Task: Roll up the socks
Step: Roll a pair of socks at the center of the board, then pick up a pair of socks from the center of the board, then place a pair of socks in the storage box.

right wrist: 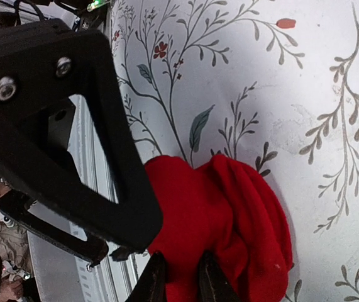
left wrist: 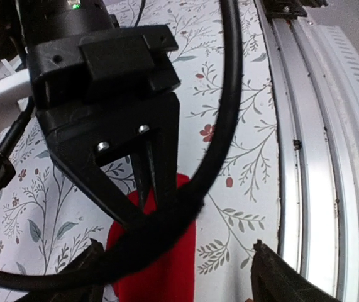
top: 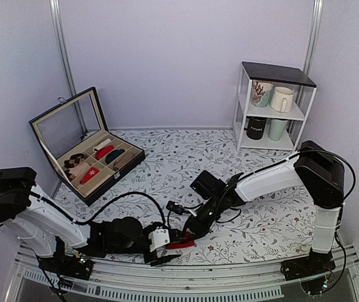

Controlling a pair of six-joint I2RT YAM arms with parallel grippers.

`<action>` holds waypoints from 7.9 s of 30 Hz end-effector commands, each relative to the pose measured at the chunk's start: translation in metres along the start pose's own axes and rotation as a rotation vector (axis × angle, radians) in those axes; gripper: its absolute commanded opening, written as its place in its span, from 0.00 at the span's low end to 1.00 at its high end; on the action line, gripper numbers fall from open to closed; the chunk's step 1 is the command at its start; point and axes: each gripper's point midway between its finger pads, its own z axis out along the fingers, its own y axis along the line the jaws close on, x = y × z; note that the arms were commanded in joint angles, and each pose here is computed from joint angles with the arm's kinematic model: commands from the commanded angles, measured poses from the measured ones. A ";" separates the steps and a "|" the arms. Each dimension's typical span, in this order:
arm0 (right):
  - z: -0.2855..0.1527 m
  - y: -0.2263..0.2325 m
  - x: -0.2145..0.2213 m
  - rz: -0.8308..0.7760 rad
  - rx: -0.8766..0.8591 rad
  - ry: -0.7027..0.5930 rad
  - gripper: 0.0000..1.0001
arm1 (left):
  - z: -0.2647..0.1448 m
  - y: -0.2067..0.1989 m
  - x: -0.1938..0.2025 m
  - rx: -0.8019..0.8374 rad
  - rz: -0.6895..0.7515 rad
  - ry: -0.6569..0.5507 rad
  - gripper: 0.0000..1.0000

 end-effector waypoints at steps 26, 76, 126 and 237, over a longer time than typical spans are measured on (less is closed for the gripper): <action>0.016 -0.036 0.095 0.316 0.107 0.307 0.18 | 0.018 0.000 0.033 -0.066 -0.015 0.080 0.57; -0.093 -0.020 -0.038 0.087 0.372 -0.284 0.61 | 0.005 0.018 0.063 -0.053 -0.254 0.117 0.00; -0.119 0.002 0.016 0.018 0.322 -0.536 0.62 | -0.251 0.299 0.117 -1.255 -0.445 0.179 0.00; -0.092 0.002 0.011 0.037 0.243 -0.365 0.61 | -0.189 0.304 0.184 -0.902 -0.660 0.522 0.00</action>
